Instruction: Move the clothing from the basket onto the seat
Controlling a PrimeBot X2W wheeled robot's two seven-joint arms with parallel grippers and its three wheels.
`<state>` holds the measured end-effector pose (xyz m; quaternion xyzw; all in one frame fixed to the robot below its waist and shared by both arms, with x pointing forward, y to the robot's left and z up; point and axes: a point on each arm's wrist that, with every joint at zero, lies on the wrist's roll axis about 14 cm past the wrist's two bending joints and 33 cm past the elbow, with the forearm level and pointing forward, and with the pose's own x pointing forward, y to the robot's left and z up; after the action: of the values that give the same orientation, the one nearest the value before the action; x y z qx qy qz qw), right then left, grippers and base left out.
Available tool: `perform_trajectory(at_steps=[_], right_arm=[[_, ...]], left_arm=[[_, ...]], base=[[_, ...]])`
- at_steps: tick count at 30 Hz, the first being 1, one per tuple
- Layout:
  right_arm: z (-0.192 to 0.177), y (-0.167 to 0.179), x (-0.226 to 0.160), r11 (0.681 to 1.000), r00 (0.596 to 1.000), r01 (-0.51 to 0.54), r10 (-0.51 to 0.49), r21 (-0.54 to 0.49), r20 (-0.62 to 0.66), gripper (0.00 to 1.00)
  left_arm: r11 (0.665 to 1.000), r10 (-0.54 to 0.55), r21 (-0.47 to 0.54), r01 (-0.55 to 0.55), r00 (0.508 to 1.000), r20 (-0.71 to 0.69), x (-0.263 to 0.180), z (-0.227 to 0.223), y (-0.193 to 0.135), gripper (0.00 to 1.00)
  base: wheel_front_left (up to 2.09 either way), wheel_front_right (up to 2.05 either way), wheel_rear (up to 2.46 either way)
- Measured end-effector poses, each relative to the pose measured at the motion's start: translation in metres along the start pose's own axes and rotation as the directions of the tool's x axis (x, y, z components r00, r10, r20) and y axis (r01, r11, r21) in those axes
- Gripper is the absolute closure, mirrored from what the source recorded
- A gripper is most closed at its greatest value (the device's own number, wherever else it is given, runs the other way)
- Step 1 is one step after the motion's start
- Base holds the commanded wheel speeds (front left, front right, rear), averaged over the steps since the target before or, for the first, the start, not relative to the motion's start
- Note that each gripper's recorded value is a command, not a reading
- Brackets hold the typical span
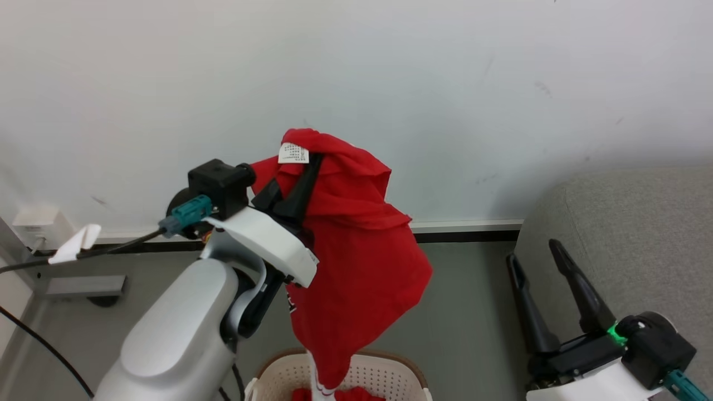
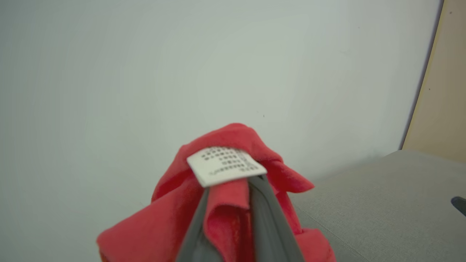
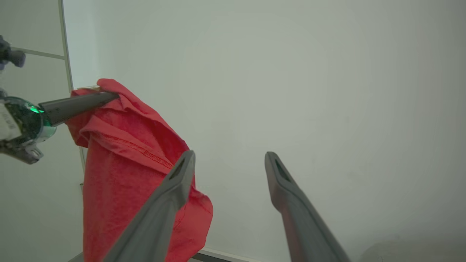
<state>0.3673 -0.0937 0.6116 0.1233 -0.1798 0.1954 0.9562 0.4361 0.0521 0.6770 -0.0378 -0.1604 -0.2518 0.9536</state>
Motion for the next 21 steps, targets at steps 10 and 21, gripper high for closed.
perform_trajectory(at_steps=[10, 21], right_arm=[[-0.085, 0.057, -0.027, 0.958, 0.942, -0.125, 0.196, 0.258, -0.273, 0.00], [-0.138, 0.112, -0.022, 0.871, 0.815, -0.183, 0.394, 0.457, -0.426, 0.00]], left_arm=[[1.000, -0.007, 0.020, 0.006, 0.999, 0.048, 0.012, 0.022, -0.001, 1.00], [0.998, -0.064, 0.009, 0.064, 0.994, 0.084, 0.019, 0.037, -0.022, 1.00]], base=[[0.00, 0.00, 0.00], [0.00, 0.00, 0.00]])
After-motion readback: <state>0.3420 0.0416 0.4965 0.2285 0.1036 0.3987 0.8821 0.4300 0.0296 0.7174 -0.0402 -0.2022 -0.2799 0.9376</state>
